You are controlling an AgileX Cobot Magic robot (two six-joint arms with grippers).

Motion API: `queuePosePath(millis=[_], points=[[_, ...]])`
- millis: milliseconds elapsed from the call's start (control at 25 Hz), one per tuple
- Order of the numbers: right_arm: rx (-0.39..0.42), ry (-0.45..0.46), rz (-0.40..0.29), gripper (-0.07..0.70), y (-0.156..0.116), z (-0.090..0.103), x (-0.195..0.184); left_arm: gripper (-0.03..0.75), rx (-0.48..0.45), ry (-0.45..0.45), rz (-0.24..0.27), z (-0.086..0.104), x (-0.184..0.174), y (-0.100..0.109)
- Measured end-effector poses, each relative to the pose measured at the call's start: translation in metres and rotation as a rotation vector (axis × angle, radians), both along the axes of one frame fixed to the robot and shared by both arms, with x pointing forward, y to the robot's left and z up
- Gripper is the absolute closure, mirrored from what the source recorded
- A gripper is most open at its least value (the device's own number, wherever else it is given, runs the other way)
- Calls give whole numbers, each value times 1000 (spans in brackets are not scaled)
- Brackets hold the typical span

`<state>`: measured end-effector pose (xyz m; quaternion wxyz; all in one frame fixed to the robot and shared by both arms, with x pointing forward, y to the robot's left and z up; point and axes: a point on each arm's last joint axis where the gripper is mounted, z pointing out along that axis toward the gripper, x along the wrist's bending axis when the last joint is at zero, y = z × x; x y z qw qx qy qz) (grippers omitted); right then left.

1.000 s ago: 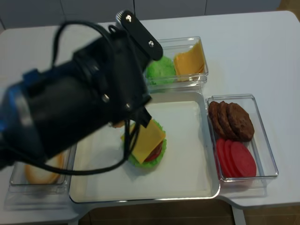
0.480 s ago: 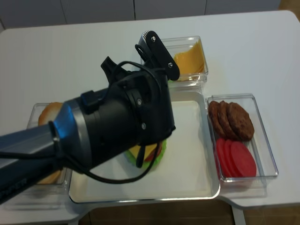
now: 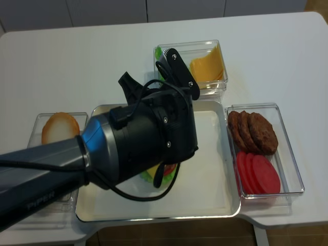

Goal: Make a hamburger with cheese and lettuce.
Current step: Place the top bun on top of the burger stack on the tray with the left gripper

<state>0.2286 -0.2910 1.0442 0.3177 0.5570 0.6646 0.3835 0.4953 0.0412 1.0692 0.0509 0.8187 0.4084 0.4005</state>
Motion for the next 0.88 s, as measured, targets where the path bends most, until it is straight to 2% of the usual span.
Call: queuePosePath(millis=[440,880], points=[[0,0,0,185,0,0,0,547,23,-10,-6,-4,3,-2],[0,0,0,185,0,0,0,547,9,-20,10,-6,3,-3]])
